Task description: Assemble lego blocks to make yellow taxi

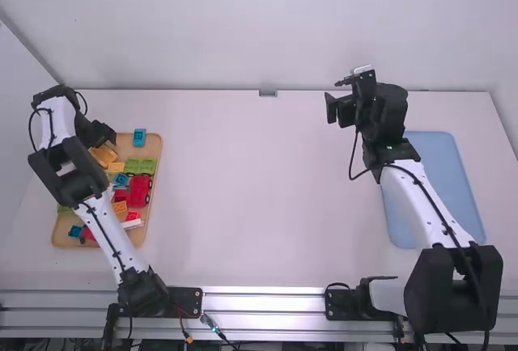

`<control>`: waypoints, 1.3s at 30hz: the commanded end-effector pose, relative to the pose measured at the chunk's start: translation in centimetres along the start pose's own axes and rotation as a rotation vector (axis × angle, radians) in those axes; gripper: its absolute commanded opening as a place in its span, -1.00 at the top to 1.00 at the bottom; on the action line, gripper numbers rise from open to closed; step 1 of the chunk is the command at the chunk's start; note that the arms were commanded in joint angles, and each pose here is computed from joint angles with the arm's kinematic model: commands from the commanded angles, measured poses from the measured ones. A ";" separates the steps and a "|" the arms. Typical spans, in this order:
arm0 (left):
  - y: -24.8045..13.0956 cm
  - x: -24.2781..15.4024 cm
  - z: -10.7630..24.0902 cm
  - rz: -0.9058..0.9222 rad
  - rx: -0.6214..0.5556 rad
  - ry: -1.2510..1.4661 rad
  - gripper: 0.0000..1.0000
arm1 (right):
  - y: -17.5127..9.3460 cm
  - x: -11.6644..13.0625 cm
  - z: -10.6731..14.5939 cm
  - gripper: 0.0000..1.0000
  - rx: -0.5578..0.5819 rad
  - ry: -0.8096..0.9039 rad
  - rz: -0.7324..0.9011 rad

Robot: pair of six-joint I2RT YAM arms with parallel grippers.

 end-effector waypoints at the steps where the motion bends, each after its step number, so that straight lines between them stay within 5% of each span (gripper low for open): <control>1: -0.2 -0.6 0.8 -0.025 -0.013 0.014 -0.59 | 0.1 -0.3 -1.3 -0.98 -0.025 -0.001 0.003; 22: 4.1 -0.2 0.1 -0.041 -0.068 -0.115 -0.52 | 0.1 -0.2 -0.9 -0.98 -0.007 0.000 -0.002; 28: 4.4 0.0 0.4 -0.031 -0.040 -0.121 0.08 | 0.1 -0.3 -1.0 -0.98 -0.011 -0.001 -0.001; 33: 4.1 -0.2 0.6 -0.031 -0.038 -0.115 0.08 | 0.1 -0.3 -1.0 -0.98 -0.011 -0.001 -0.001; 36: 2.7 -0.5 0.3 -0.022 -0.051 -0.107 0.33 | 0.1 -0.3 -1.0 -0.98 -0.011 -0.001 -0.001; 39: 1.0 -0.6 0.1 -0.014 -0.061 -0.103 0.27 | 0.1 -0.3 -1.0 -0.98 -0.010 -0.001 -0.001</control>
Point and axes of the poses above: each hand's point on the last joint's axis, 136 mm out from that joint toward the fingers, its own y axis out along the fingers, its own x axis along the line the jaws close on, z = x × y, the point moved 3 cm from there along -y, back along the fingers, and after that the axes turned 12 degrees about -y, right-handed, at the moved point
